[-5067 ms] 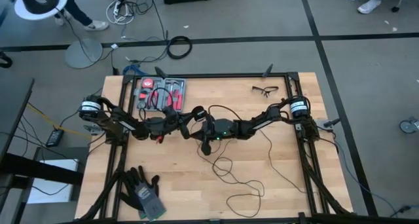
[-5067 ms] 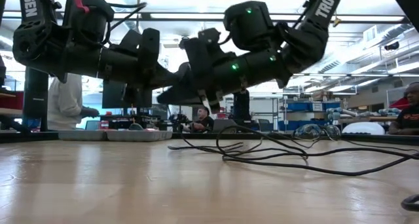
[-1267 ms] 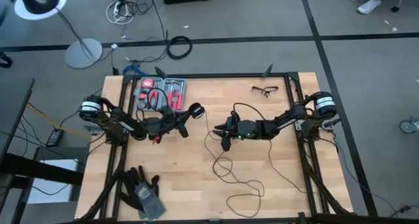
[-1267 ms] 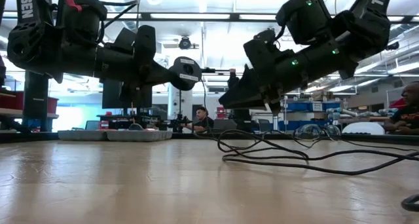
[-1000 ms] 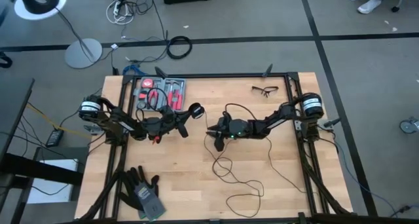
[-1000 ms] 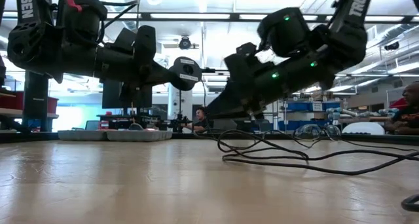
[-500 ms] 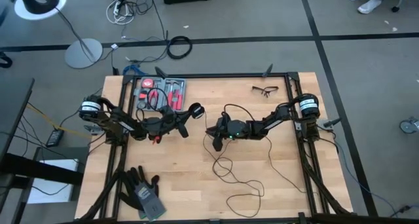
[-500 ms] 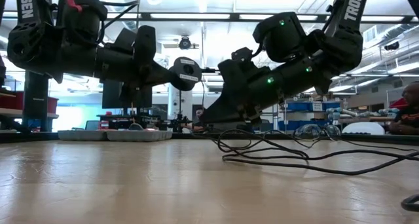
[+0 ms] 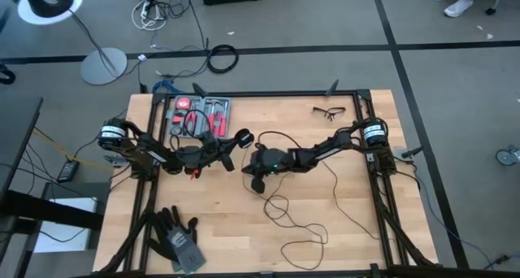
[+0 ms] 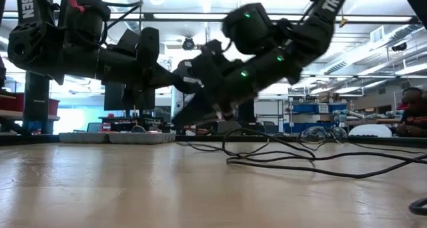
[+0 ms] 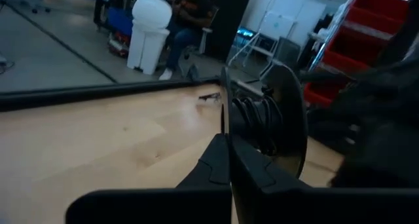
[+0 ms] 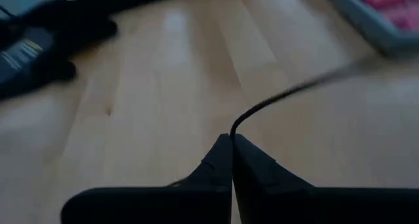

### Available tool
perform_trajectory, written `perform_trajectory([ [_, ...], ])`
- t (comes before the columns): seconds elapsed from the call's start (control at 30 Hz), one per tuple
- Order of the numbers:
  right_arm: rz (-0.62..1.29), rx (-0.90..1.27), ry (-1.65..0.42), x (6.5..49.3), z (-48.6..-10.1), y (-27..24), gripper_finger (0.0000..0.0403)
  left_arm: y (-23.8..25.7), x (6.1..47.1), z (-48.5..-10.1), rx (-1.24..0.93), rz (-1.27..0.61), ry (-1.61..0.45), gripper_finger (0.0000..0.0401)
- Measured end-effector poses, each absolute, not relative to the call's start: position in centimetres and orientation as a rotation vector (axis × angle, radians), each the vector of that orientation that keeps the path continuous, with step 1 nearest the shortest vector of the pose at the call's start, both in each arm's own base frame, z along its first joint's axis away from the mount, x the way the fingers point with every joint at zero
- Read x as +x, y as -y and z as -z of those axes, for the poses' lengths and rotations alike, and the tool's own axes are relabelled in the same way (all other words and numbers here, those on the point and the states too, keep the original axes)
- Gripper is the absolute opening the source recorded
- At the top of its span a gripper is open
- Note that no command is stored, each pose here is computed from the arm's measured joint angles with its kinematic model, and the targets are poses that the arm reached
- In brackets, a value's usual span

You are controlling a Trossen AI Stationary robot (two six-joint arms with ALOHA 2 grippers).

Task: Coil cords
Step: Coil the black wire on the black spool

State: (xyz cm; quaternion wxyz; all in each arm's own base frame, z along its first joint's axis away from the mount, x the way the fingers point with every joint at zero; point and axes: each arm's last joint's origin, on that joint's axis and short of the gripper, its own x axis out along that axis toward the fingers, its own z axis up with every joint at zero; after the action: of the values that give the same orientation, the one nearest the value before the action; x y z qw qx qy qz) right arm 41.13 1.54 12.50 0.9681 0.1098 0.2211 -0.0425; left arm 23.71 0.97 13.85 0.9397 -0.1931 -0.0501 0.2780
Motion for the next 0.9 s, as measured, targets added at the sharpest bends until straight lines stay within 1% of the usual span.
perform_trajectory([
  [0.17,0.037,0.173,-0.395,42.2,-15.0,-1.2,0.0001,-0.9,23.7,-13.0,-0.408,-0.565,0.024,0.0],
  [0.3,0.038,0.175,-0.374,42.2,-16.7,0.0,0.0001,-0.9,23.7,-12.6,-0.403,-0.553,-0.024,0.0],
  [0.5,0.034,0.219,-0.387,42.0,-16.8,1.3,0.0,-0.9,23.8,-12.9,-0.427,-0.545,0.006,0.0],
  [0.73,0.021,0.197,-0.368,42.1,-16.9,0.8,0.0,-0.9,23.8,-13.5,-0.447,-0.542,0.072,0.0],
  [0.9,0.053,0.151,-0.371,42.1,-16.8,-0.2,0.0,-0.9,23.8,-13.7,-0.456,-0.54,0.097,0.0],
])
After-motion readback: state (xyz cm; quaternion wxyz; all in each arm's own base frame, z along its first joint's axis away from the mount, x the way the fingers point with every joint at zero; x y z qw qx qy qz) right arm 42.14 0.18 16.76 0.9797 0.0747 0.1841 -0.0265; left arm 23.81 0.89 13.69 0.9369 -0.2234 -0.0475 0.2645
